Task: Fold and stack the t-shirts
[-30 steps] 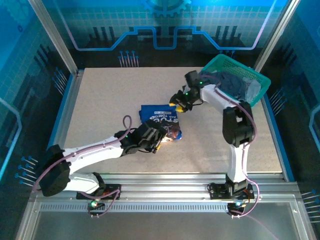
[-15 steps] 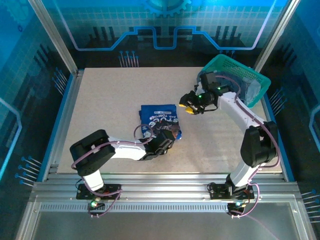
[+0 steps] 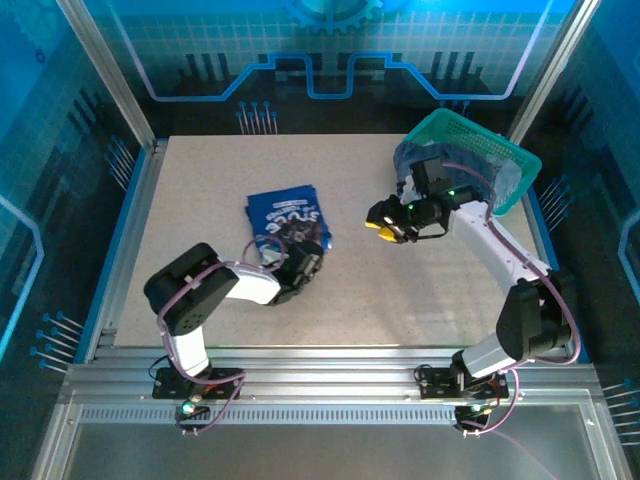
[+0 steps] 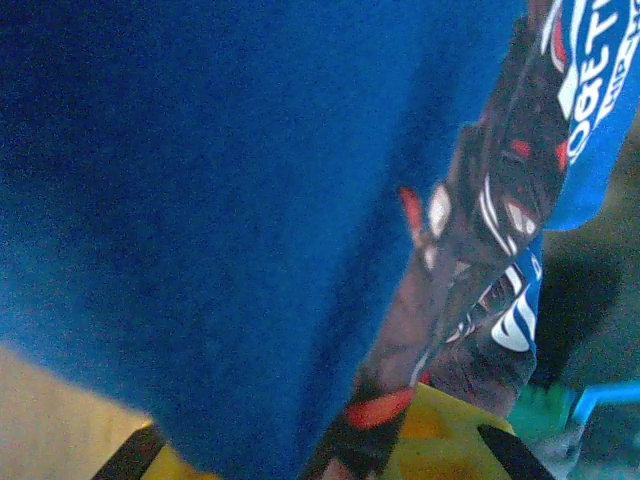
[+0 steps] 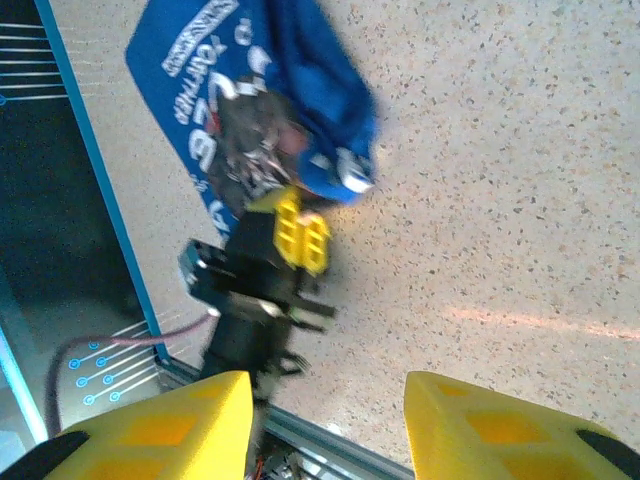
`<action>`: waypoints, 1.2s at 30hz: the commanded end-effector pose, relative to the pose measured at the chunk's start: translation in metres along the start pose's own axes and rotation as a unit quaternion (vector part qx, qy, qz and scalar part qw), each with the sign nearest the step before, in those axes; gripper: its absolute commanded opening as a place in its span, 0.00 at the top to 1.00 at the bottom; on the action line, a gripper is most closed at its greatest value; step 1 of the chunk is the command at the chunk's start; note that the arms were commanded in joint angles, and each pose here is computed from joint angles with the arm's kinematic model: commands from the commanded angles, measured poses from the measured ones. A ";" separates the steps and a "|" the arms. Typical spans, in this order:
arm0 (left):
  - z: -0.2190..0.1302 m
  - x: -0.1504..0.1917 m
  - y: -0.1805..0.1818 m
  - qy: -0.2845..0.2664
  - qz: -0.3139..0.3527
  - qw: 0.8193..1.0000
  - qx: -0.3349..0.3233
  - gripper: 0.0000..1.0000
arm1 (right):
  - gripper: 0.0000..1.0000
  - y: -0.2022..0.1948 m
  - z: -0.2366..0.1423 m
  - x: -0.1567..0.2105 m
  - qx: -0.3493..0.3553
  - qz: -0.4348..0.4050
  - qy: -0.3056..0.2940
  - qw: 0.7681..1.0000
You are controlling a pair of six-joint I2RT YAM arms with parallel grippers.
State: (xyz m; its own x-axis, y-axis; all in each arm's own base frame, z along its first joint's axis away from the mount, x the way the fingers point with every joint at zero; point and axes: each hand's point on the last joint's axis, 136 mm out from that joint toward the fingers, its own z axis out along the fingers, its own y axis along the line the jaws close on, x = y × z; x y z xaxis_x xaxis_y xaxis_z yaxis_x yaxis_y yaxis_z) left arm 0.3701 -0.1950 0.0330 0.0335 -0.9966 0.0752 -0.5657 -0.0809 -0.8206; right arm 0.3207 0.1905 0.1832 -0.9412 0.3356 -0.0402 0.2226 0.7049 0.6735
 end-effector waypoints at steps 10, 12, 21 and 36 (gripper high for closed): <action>0.059 -0.163 -0.055 0.084 0.031 0.996 -0.013 0.90 | 0.54 -0.021 -0.017 0.032 0.007 0.009 0.010 1.000; 0.063 -0.190 -0.061 0.092 0.069 0.993 -0.025 0.90 | 0.54 -0.022 -0.018 0.033 0.008 0.010 0.009 1.000; 0.087 -0.236 -0.095 0.197 0.199 0.957 -0.081 0.83 | 0.54 -0.022 -0.010 0.029 0.012 0.019 0.010 1.000; 0.120 -0.275 -0.125 0.187 0.266 0.937 -0.123 0.54 | 0.54 -0.009 0.004 0.037 0.016 -0.005 0.027 0.999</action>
State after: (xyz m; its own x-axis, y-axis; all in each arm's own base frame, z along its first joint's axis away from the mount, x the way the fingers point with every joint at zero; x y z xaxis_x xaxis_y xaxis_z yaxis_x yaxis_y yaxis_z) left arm 0.5364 0.0874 0.0475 -0.5474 -0.8309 -0.1000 -0.5836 0.4646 -0.6661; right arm 0.2814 0.1927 0.1643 -0.9530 0.3025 0.0149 0.2418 0.7302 0.6390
